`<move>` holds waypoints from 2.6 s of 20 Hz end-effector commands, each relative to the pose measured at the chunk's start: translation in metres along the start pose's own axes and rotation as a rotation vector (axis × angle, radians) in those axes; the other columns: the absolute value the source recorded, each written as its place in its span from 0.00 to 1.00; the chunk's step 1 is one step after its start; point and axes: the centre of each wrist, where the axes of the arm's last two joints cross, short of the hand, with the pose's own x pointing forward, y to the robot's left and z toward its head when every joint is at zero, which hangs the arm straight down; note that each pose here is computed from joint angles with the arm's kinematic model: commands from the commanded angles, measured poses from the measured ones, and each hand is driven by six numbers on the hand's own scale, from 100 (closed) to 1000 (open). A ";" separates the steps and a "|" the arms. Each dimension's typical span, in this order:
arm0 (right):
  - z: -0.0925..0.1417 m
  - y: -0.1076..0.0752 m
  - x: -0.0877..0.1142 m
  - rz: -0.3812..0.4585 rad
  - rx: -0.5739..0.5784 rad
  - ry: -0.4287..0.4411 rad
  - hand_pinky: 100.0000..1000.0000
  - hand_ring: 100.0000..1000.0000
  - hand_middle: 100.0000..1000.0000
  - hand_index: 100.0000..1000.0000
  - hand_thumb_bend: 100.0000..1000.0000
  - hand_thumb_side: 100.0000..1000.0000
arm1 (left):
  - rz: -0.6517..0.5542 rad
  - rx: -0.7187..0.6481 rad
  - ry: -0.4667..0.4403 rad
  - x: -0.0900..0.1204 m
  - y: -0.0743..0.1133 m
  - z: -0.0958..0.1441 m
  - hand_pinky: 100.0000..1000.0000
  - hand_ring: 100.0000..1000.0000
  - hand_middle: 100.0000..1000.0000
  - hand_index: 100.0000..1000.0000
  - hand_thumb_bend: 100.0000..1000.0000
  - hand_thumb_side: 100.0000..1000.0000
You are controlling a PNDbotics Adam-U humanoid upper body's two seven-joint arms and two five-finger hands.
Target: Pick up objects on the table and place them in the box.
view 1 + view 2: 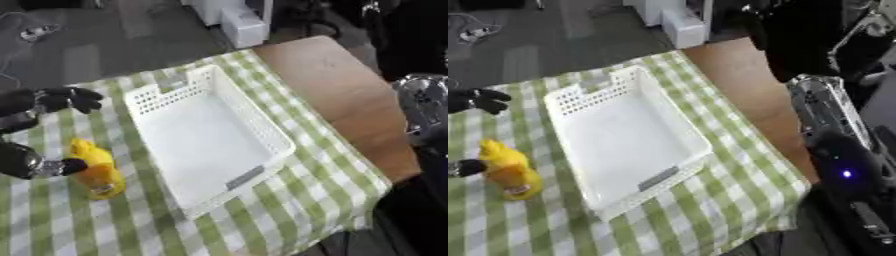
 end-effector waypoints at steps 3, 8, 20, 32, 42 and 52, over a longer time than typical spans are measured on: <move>-0.008 0.000 0.005 0.015 0.036 -0.005 0.05 0.44 0.50 0.71 0.26 0.71 | -0.395 -0.431 -0.131 -0.006 0.011 0.005 0.85 0.84 0.93 0.92 0.65 0.67; -0.008 0.000 0.005 0.014 0.037 -0.004 0.05 0.44 0.50 0.71 0.26 0.71 | -0.504 -0.548 -0.094 -0.010 0.009 0.003 0.85 0.84 0.93 0.90 0.76 0.69; -0.009 0.000 0.005 0.009 0.038 -0.006 0.05 0.44 0.50 0.71 0.27 0.71 | -0.552 -0.573 -0.090 -0.008 0.019 -0.003 0.79 0.86 0.93 0.90 0.83 0.73; -0.011 0.000 0.005 0.002 0.039 -0.009 0.05 0.44 0.50 0.70 0.27 0.71 | -0.577 -0.626 -0.043 -0.015 0.024 0.000 0.82 0.86 0.91 0.90 0.88 0.75; -0.012 0.000 0.005 0.001 0.040 -0.013 0.05 0.44 0.50 0.70 0.27 0.71 | -0.560 -0.674 -0.028 -0.021 0.010 -0.005 0.82 0.86 0.91 0.91 0.90 0.79; -0.014 0.000 0.004 -0.001 0.046 -0.020 0.05 0.44 0.50 0.70 0.27 0.71 | -0.483 -0.762 -0.017 -0.032 -0.032 -0.019 0.51 0.67 0.84 0.93 0.82 0.77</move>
